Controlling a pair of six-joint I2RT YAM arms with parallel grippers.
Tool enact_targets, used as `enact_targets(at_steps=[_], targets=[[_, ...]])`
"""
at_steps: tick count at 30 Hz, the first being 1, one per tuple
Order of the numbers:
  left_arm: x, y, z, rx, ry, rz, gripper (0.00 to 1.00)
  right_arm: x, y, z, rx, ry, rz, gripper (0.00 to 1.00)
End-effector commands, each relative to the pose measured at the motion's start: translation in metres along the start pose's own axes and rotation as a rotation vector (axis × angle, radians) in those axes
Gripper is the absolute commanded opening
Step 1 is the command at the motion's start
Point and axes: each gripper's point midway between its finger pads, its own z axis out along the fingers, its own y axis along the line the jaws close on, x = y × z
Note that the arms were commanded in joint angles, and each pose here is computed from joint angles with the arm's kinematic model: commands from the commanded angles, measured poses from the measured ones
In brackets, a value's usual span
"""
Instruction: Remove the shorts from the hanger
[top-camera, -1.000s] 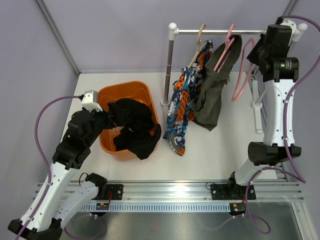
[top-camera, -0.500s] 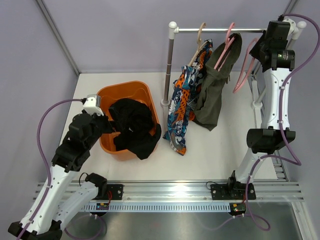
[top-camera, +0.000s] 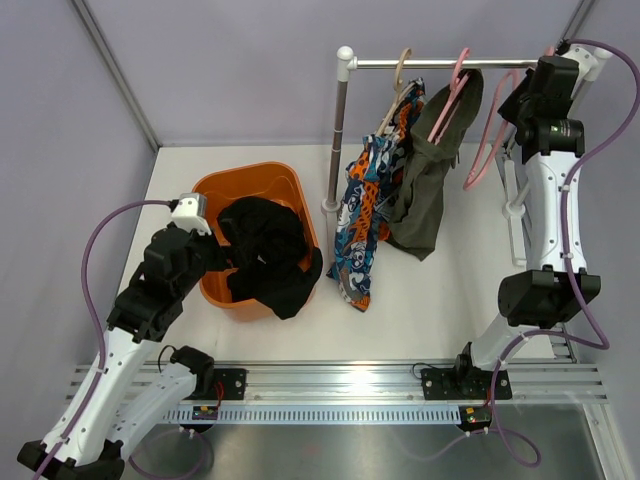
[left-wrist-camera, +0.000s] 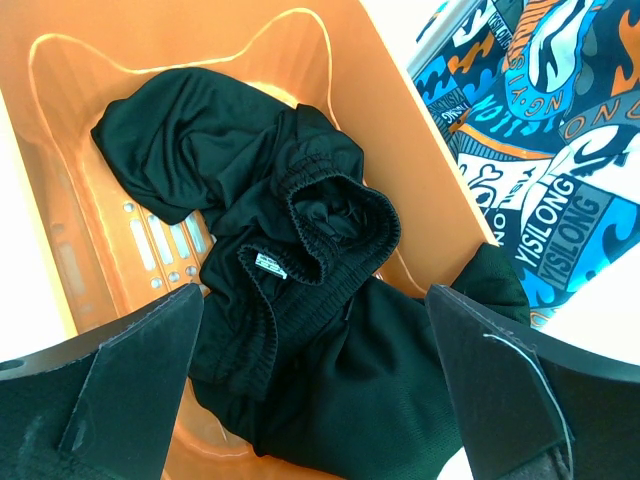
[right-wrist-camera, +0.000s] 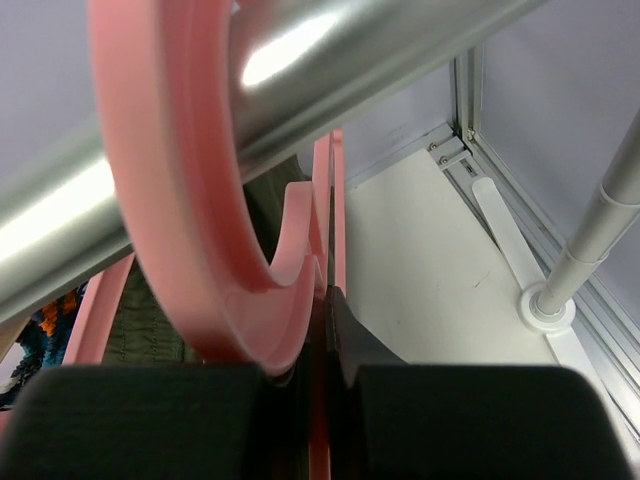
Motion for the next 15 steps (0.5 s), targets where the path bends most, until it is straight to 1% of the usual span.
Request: enact_targets(at_steps=[1,9,11,15], targets=[[-0.018,-0.006,-0.005,0.025,-0.063,0.002,0.99,0.025,-0.013,-0.006,0.034,0.081,-0.008,0.00],[-0.012,-0.003,-0.001,0.013,-0.051,0.012,0.99,0.024,-0.019,-0.023,0.031,0.076,-0.043,0.01],[-0.011,-0.002,0.000,0.009,-0.049,0.013,0.99,0.022,-0.020,-0.027,0.032,0.069,-0.045,0.04],[-0.010,0.000,-0.001,0.004,-0.050,0.021,0.99,0.020,-0.024,-0.033,0.048,0.061,-0.045,0.14]])
